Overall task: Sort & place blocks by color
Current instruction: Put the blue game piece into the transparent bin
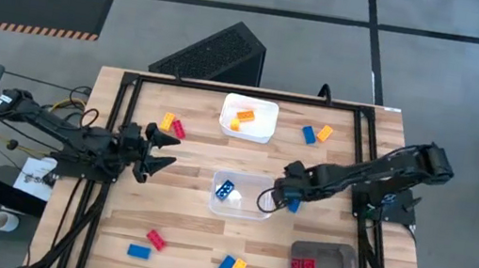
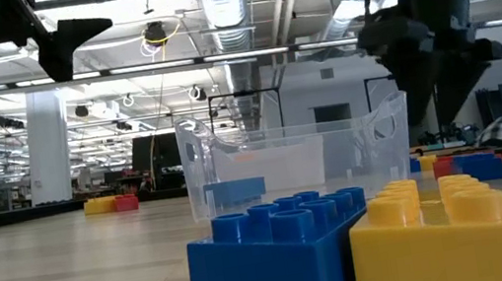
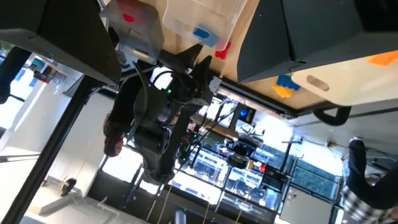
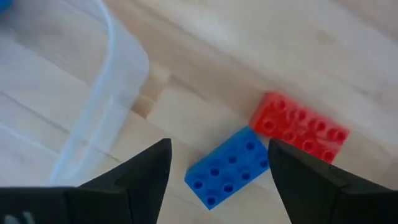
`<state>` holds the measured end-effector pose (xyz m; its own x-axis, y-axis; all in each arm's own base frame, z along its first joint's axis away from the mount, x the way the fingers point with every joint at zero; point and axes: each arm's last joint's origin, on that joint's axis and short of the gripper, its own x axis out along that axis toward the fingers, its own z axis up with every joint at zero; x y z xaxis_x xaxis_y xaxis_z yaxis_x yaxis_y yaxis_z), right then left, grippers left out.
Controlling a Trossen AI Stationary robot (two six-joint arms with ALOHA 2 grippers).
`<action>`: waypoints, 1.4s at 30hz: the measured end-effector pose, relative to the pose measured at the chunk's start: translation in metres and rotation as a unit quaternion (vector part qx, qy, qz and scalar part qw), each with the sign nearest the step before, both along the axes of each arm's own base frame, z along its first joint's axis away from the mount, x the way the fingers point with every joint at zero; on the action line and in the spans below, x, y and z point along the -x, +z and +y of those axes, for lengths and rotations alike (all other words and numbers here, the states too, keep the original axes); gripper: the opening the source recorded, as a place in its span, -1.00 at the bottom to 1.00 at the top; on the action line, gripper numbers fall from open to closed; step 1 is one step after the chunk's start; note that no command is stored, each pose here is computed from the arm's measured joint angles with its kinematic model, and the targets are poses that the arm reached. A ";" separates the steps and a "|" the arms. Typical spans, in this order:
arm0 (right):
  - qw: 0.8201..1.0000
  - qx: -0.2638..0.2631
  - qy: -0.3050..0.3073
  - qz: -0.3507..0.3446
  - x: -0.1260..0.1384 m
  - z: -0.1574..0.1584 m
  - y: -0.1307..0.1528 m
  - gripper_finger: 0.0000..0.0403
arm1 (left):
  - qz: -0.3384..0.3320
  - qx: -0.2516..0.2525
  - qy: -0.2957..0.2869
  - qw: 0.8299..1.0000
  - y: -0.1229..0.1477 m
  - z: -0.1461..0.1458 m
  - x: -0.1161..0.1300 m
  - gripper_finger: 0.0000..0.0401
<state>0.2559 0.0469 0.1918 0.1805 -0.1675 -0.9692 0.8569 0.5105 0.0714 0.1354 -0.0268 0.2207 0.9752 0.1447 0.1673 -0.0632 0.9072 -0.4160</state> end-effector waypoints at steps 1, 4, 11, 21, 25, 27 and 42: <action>1.000 -0.002 0.003 0.005 -0.001 0.002 -0.003 0.44 | 0.003 0.000 -0.001 1.000 -0.001 0.000 0.000 0.54; 1.000 -0.007 0.005 0.013 -0.001 0.011 -0.009 0.44 | 0.006 0.000 -0.002 1.000 -0.002 -0.001 -0.002 0.54; 0.999 0.038 -0.012 0.005 0.023 0.028 -0.008 0.44 | 0.013 0.008 -0.005 1.000 -0.004 -0.001 -0.004 0.54; 0.990 0.013 -0.121 -0.077 0.064 0.027 -0.042 0.44 | 0.015 0.010 0.000 1.000 -0.005 -0.002 -0.006 0.54; 0.988 -0.003 -0.112 -0.110 0.057 0.028 -0.045 0.44 | 0.015 0.010 0.001 1.000 -0.005 -0.001 -0.006 0.54; 0.986 -0.007 -0.113 -0.125 0.053 0.028 -0.045 0.44 | 0.015 0.010 0.003 1.000 -0.005 -0.001 -0.006 0.54; 0.993 0.007 -0.105 -0.051 0.040 0.008 -0.068 0.43 | 0.022 0.011 0.015 1.000 -0.006 -0.001 -0.006 0.54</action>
<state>0.2159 0.0548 0.1235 0.2378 -0.2260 -0.9447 0.9333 0.3227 0.1577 0.1411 -0.0275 0.2146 0.9768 0.1765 0.1216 -0.1080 0.8952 -0.4323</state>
